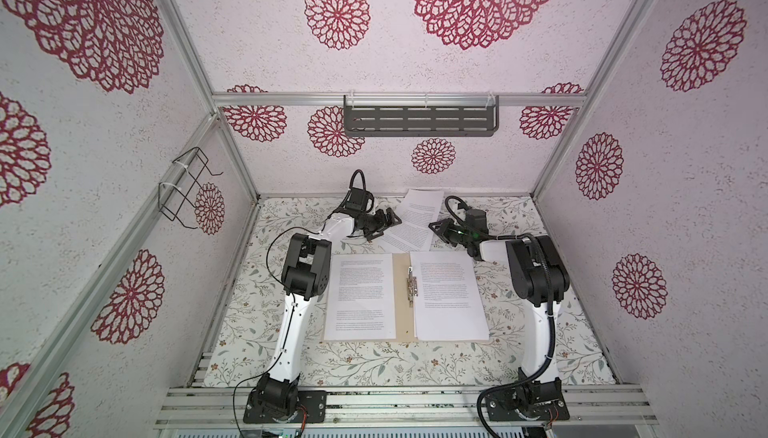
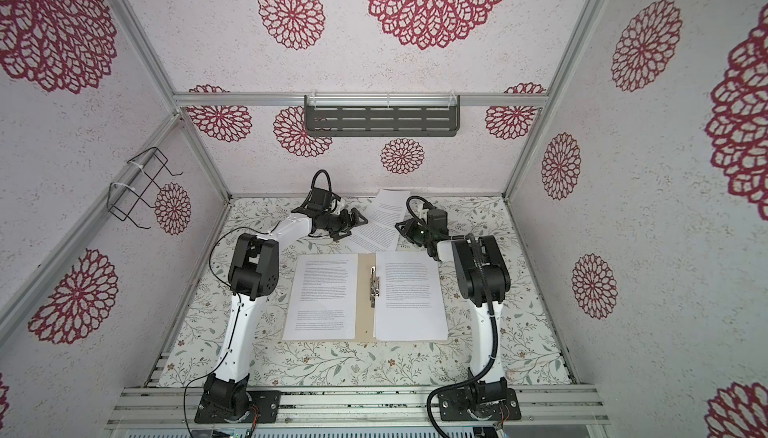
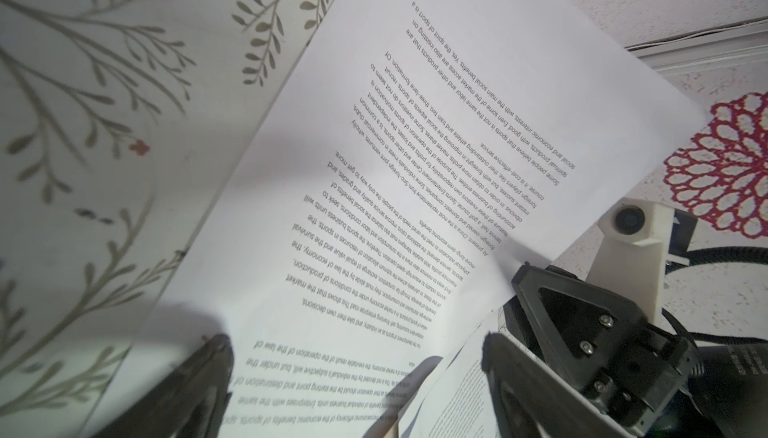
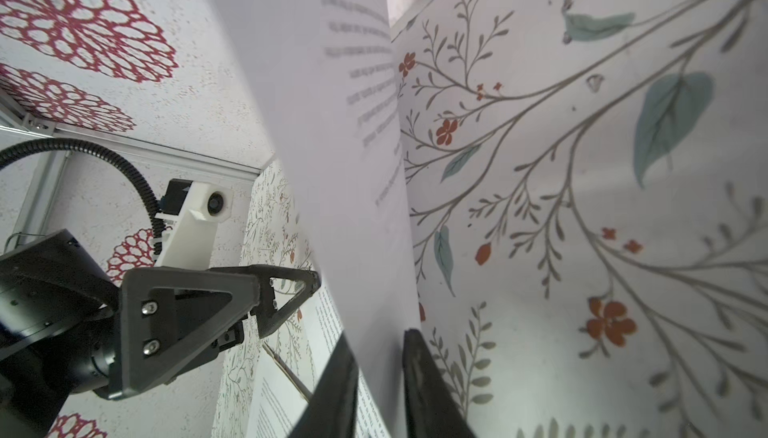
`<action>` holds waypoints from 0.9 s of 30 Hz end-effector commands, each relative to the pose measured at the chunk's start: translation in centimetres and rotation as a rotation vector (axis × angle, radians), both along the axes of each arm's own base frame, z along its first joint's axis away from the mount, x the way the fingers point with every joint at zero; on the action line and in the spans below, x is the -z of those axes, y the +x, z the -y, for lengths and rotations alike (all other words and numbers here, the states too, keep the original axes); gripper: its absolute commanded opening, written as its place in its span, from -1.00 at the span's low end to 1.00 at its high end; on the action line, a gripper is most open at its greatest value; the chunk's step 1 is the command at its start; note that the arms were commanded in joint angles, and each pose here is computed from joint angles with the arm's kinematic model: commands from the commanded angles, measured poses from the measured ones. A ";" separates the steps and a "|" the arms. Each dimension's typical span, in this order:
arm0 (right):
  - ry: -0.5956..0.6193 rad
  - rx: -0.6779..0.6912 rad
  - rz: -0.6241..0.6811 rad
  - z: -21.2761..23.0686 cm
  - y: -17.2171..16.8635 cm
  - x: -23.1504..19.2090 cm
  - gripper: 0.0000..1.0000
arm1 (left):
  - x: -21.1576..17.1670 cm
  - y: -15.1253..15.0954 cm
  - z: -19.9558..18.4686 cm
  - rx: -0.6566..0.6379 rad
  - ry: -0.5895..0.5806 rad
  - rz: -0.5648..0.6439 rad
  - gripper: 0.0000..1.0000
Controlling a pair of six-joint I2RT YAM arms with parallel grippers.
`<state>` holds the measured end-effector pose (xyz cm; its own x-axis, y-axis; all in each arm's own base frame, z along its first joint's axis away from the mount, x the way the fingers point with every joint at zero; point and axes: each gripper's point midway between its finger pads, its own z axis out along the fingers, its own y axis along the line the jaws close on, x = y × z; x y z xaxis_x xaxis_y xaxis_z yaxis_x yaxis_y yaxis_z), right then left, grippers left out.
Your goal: Put the files into the folder
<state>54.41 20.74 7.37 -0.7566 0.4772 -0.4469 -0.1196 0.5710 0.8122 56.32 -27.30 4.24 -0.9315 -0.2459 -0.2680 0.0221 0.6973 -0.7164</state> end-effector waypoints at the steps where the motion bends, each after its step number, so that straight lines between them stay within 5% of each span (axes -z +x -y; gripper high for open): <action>1: -0.023 -0.012 0.069 -0.3 1.1 -0.8 -0.96 | 3.9 -1.3 -2.0 -0.020 0.046 -0.124 0.95; 12: -0.115 -0.028 0.278 0.8 5.2 -9.5 -1.00 | -14.5 -0.9 -4.2 0.001 -0.004 0.220 0.95; 19: -0.165 -0.072 0.277 2.1 3.1 -14.8 -1.00 | -23.4 -7.1 -7.0 -0.036 0.049 0.382 0.95; 27: -0.301 -0.152 0.225 3.4 -3.9 -20.0 -1.00 | -26.3 -15.4 -9.4 0.011 0.129 0.485 0.95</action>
